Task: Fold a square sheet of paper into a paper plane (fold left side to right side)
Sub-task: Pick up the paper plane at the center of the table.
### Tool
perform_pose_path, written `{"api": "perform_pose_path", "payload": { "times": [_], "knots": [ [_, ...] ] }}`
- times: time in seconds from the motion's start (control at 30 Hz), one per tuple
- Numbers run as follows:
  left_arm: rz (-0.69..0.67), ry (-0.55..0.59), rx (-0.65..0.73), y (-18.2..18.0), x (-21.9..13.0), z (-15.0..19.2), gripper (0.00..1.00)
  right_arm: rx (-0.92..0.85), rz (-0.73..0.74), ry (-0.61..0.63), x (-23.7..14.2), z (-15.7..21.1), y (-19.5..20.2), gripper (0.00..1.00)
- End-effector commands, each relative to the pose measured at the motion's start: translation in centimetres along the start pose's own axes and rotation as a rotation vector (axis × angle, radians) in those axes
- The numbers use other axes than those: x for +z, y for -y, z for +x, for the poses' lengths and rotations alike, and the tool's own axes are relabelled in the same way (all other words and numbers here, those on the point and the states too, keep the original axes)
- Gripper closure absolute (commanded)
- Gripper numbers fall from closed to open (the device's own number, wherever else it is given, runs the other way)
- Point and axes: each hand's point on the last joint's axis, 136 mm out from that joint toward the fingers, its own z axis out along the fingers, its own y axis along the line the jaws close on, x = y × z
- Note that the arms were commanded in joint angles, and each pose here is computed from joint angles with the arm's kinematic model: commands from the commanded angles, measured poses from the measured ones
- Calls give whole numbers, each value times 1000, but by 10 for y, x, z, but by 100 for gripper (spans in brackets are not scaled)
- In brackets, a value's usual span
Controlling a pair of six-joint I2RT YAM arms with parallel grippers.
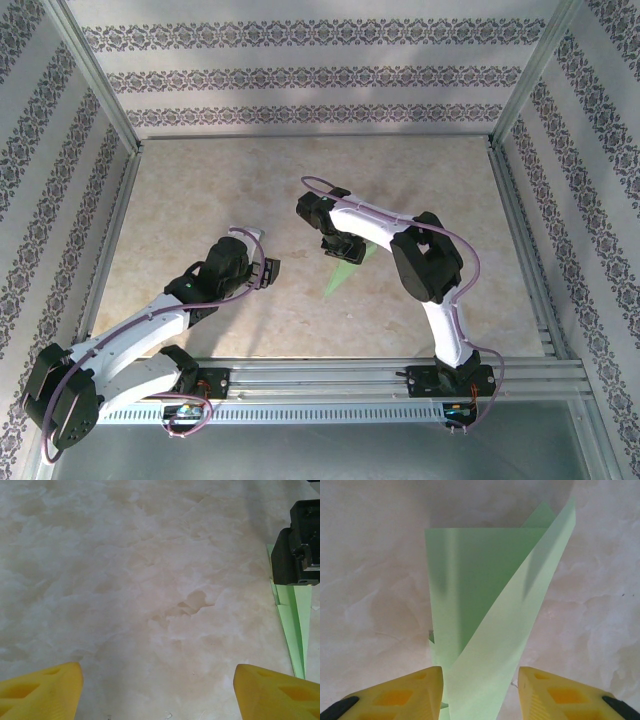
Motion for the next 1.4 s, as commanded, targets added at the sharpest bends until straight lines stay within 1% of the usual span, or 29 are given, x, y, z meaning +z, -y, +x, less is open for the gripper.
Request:
{"api": "perform_pose_path", "payload": {
  "times": [0.0,0.13,0.23,0.43,0.53,0.63,0.87,1.07,1.13,1.17,1.27,1.37],
  "knots": [
    [-18,14,5,-6,1,-2,20,23,34,-22,7,1,5,60],
    [-17,7,7,-6,2,0,18,33,36,-32,10,4,7,63],
    [-19,1,5,-6,2,1,17,36,33,-38,10,6,8,69],
    [-19,1,-1,-6,2,0,17,48,18,-30,5,7,11,83],
    [-18,6,-7,-5,1,-3,16,53,5,-16,-1,6,14,89],
    [-15,12,-17,-5,0,-6,16,56,-6,8,-9,5,19,93],
    [-17,30,-69,-5,-5,-14,13,65,-37,78,-33,1,38,99],
    [-15,61,-167,-7,-11,-24,10,72,-86,186,-64,-8,60,100],
    [-6,69,-219,-7,-14,-30,8,67,-115,236,-78,-13,67,100],
    [2,68,-235,-6,-16,-32,6,64,-123,256,-83,-15,70,100],
    [3,54,-282,-8,-24,-39,5,50,-171,328,-101,-22,82,100],
    [14,68,-311,-8,-35,-49,5,17,-272,399,-117,-27,85,100]
  ]
}}
